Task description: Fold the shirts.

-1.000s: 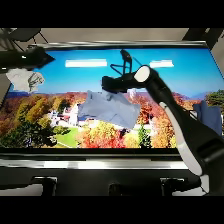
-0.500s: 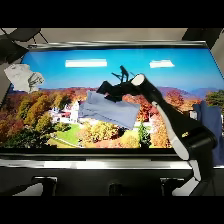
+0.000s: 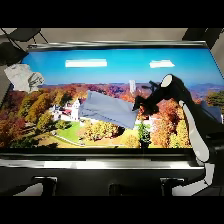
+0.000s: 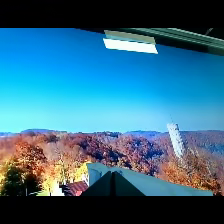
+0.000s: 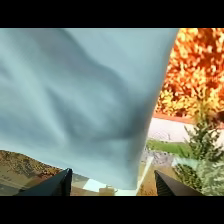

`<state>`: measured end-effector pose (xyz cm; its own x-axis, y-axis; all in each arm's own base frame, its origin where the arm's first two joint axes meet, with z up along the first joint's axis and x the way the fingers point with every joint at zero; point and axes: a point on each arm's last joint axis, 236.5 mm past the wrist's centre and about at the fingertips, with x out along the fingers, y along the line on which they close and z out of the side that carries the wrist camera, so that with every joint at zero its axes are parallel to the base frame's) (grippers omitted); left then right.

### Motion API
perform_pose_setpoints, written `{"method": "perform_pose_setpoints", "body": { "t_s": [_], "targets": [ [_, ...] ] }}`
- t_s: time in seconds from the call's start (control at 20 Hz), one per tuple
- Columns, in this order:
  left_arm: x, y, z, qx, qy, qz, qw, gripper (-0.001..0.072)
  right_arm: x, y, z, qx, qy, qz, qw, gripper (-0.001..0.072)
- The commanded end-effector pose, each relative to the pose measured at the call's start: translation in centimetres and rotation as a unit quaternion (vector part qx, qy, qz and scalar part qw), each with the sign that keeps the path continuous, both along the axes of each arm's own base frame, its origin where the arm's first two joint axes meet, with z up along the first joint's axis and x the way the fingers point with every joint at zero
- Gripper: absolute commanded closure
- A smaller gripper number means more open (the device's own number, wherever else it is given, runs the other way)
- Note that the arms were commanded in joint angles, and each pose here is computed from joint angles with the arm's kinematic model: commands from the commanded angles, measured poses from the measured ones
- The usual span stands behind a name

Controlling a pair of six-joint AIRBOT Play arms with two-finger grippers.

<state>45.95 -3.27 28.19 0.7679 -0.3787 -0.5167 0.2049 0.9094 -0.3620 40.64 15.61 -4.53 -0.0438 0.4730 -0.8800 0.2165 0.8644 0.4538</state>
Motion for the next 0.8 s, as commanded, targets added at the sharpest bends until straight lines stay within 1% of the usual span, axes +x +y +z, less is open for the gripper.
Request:
{"method": "perform_pose_setpoints", "body": {
  "t_s": [0.0,0.1,0.15,0.2,0.25,0.3,0.35,0.4,0.55,0.75],
  "targets": [
    [-0.2,0.0,-0.2,0.002,0.005,-0.002,1.0,0.0676,-0.9,2.9,-3.9,0.035,0.011,-0.05,0.998,0.0105],
    [-0.2,0.0,-0.2,0.002,0.005,-0.003,1.0,0.0676,0.0,4.0,-5.1,0.032,-0.01,-0.058,0.998,0.0107],
    [-0.2,0.0,-0.2,0.002,0.005,-0.003,1.0,0.0676,0.7,4.3,-5.6,0.03,-0.023,-0.064,0.997,0.0135],
    [-0.2,-0.1,-0.2,0.002,0.005,-0.003,1.0,0.0676,1.3,4.3,-5.7,0.028,-0.035,-0.07,0.997,0.0197],
    [-0.2,-0.1,-0.2,0.002,0.005,-0.003,1.0,0.0676,2.2,4.3,-5.5,0.028,-0.052,-0.078,0.995,0.0302],
    [-0.2,-0.2,-0.2,0.003,0.005,-0.004,1.0,0.0677,2.8,4.2,-5.1,0.029,-0.062,-0.081,0.994,0.0463],
    [-0.2,-0.2,-0.2,0.003,0.005,-0.005,1.0,0.0676,3.2,4.3,-4.4,0.032,-0.069,-0.076,0.994,0.0599],
    [-0.2,-0.2,-0.2,0.003,0.004,-0.005,1.0,0.0676,3.7,4.2,-3.5,0.034,-0.084,-0.069,0.994,0.0659],
    [-0.2,-0.2,-0.2,0.003,0.004,-0.004,1.0,0.0677,5.7,2.7,1.1,0.042,-0.142,-0.071,0.986,0.0661],
    [-0.2,-0.2,-0.2,0.004,0.004,-0.005,1.0,0.0676,7.2,-2.7,8.1,0.049,-0.189,-0.104,0.975,0.0662]
  ]
}}
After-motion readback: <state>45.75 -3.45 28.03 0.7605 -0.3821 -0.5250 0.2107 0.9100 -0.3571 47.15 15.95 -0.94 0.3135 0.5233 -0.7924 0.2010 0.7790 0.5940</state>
